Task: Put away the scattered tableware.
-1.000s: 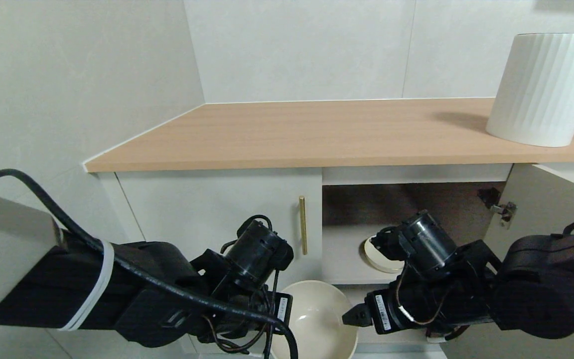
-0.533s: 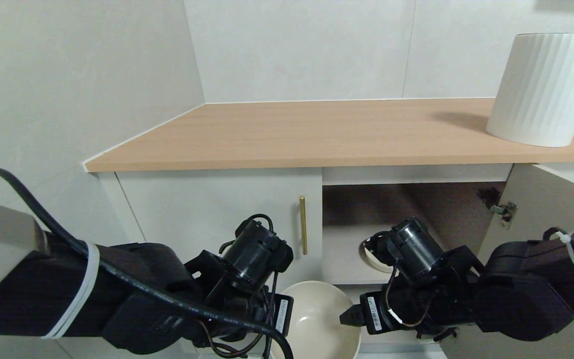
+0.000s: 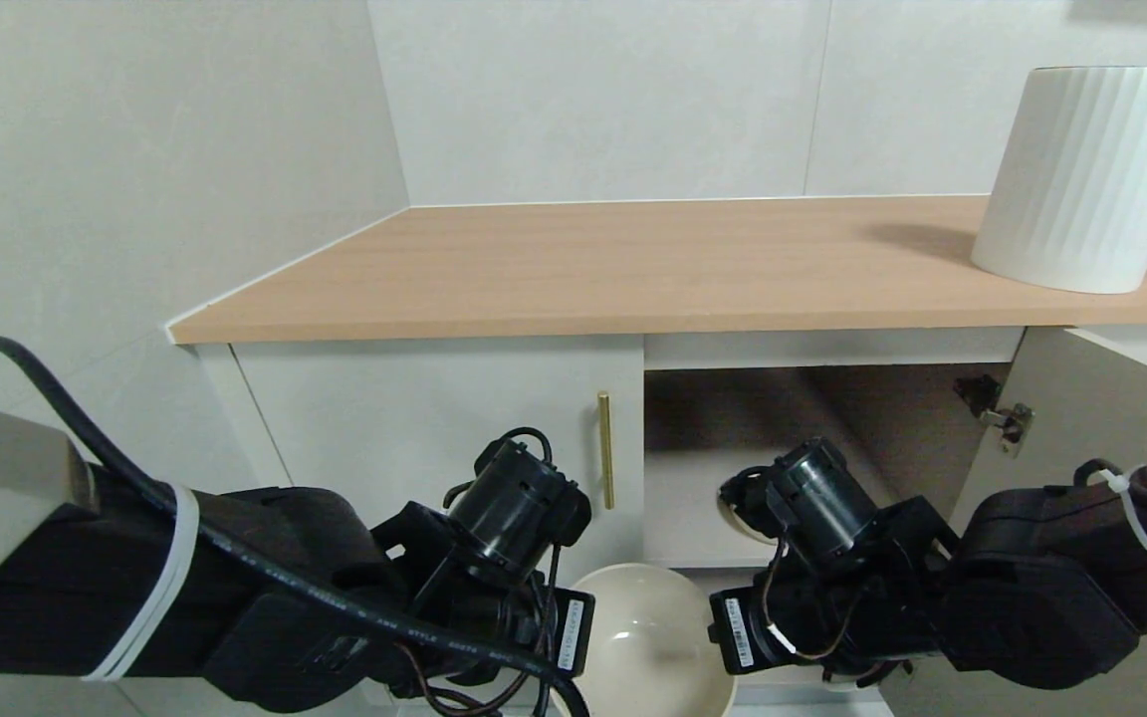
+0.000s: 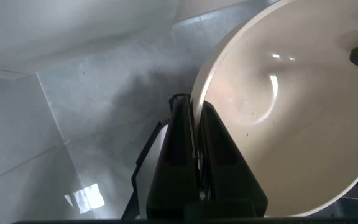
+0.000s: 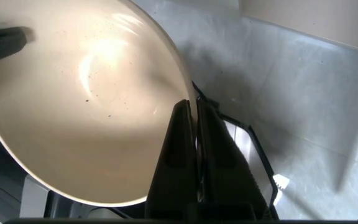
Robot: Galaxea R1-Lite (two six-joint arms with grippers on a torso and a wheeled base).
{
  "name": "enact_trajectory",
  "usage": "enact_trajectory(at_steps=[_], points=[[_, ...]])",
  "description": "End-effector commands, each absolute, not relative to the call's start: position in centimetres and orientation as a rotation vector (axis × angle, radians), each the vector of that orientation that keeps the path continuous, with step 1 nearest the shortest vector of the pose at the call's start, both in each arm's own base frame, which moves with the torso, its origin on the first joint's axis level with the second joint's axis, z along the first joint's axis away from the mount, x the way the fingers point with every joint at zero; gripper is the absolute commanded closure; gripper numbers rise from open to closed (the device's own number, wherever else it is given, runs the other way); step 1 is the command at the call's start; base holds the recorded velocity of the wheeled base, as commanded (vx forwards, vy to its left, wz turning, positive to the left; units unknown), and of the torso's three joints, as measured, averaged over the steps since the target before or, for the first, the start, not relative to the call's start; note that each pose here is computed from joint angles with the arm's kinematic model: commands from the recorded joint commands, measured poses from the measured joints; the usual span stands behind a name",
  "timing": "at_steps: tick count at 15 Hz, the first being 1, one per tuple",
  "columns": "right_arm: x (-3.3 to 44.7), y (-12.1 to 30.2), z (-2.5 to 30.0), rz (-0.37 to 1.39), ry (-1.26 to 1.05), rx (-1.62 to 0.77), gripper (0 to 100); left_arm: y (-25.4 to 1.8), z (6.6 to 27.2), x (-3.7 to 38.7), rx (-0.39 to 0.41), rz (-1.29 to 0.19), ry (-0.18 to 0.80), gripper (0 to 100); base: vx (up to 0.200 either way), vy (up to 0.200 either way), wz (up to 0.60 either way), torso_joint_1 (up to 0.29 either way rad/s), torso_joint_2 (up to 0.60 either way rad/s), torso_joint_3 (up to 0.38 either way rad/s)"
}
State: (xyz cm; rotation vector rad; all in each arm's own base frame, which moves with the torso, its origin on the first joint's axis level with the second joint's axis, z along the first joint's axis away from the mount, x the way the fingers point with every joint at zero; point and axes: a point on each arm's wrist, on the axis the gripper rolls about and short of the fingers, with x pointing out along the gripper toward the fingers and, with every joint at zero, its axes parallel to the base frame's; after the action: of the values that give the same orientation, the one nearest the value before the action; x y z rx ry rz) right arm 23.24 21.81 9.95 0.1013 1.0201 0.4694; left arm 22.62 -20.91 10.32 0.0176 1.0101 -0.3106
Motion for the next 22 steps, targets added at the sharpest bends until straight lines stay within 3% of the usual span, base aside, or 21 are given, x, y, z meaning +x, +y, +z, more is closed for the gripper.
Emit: enact_trajectory(at_steps=[1,5,6,13,17,20,22], points=[[23.2,21.8,9.9,0.465,1.024,0.097,100,-20.9,10.4,22.6,0.020,-0.307,1.010,100,0.000,0.000,0.00,0.000,0.00,0.000],[23.3,21.8,9.8,0.464,1.027,0.096,100,-20.9,10.3,22.6,0.022,-0.305,1.010,100,0.000,0.000,0.00,0.000,0.00,0.000],[23.2,21.8,9.7,0.463,1.029,0.095,100,-20.9,10.3,22.6,0.016,-0.306,1.008,0,0.000,0.000,0.00,0.000,0.00,0.000],[23.4,21.9,9.5,0.458,1.034,0.092,100,-21.0,11.0,22.8,-0.015,-0.312,0.976,0,0.000,0.000,0.00,0.000,0.00,0.000],[25.0,21.0,8.7,0.357,0.992,0.099,100,-20.8,11.5,22.8,-0.034,-0.321,0.954,0,0.000,0.000,0.00,0.000,0.00,0.000],[26.7,19.2,9.3,0.282,0.943,0.180,100,-20.7,11.5,22.8,-0.035,-0.317,0.953,0,0.000,0.000,0.00,0.000,0.00,0.000],[29.8,14.7,9.7,0.141,0.878,0.285,100,-20.7,11.6,22.9,-0.036,-0.316,0.952,0,0.000,0.000,0.00,0.000,0.00,0.000]])
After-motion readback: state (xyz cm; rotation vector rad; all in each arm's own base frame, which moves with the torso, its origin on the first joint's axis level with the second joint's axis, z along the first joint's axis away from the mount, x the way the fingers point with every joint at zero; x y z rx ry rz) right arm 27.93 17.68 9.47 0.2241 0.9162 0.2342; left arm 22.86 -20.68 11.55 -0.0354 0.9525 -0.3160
